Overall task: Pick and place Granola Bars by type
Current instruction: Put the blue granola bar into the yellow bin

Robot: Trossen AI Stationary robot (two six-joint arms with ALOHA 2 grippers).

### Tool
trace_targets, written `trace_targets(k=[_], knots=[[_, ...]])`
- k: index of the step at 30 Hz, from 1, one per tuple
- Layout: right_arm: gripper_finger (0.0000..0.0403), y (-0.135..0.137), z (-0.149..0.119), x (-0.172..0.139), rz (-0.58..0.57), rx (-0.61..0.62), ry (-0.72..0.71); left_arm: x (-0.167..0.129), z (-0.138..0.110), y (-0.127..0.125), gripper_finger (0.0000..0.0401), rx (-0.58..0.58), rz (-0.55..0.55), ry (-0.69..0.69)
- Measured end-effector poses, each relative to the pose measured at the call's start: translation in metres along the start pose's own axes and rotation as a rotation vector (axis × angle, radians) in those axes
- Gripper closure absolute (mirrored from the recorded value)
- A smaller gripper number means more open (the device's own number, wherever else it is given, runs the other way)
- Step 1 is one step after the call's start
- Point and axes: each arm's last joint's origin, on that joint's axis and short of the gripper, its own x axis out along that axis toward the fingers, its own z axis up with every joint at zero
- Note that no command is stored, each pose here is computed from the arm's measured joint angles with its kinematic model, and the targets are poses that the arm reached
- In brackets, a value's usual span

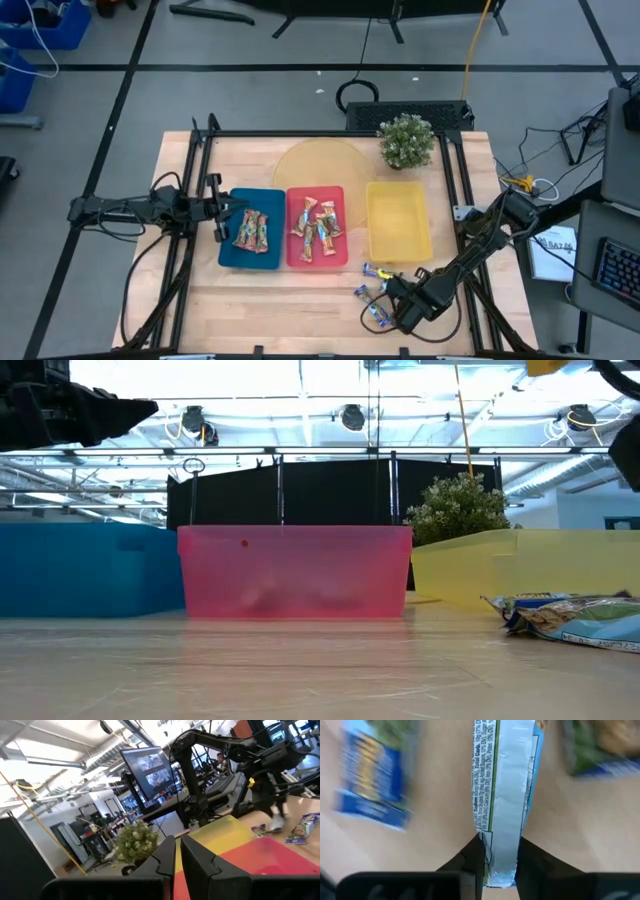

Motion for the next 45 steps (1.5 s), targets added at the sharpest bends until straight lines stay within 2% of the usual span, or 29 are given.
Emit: trace_targets(k=[2, 7, 10, 12, 16, 18, 22, 26, 28, 31, 36, 40, 45], knots=[[0.0332, 0.000, -0.001, -0.009, 0.047, -0.003, -0.019, 0.000, 0.000, 0.000, 0.0364, -0.012, -0.002, 0.002], [0.0343, 0.008, 0.001, -0.043, 0.261, -0.004, -0.086, 0.000, 0.000, 0.000, 0.0364, -0.013, 0.001, -0.002], [0.0349, 0.007, 0.002, -0.063, 0.362, -0.028, -0.180, 0.000, 0.000, 0.000, 0.0364, -0.012, 0.000, -0.001], [0.0351, 0.004, 0.006, -0.080, 0.412, -0.022, -0.271, 0.000, 0.000, 0.000, 0.0364, -0.012, 0.000, -0.001], [0.0352, -0.014, 0.017, -0.109, 0.423, 0.018, -0.448, 0.000, 0.000, 0.000, 0.0364, -0.013, 0.001, -0.002], [0.0352, -0.028, 0.023, -0.124, 0.407, 0.079, -0.557, 0.000, 0.000, 0.000, 0.0364, -0.013, 0.000, -0.002], [0.0352, -0.065, 0.031, -0.145, 0.308, 0.291, -0.694, 0.000, 0.000, 0.000, 0.0364, -0.014, 0.000, -0.002], [0.0353, -0.101, 0.032, -0.149, 0.159, 0.512, -0.681, 0.000, 0.000, 0.000, 0.0364, -0.015, 0.000, -0.002], [0.0353, -0.112, 0.033, -0.149, 0.091, 0.578, -0.644, 0.000, 0.000, 0.000, 0.0364, -0.012, -0.001, 0.000], [0.0353, -0.119, 0.038, -0.148, 0.042, 0.609, -0.614, 0.000, -0.001, 0.000, 0.0364, -0.003, -0.004, 0.006], [0.0353, -0.118, 0.054, -0.138, 0.041, 0.612, -0.552, 0.000, -0.001, -0.001, 0.0364, 0.029, -0.008, 0.013], [0.0353, -0.122, 0.067, -0.113, 0.039, 0.596, -0.513, 0.000, -0.001, -0.001, 0.0364, 0.028, -0.008, 0.013], [0.0353, -0.145, 0.073, -0.079, -0.044, 0.612, -0.471, 0.000, -0.001, -0.001, 0.0364, 0.028, -0.008, 0.013]])
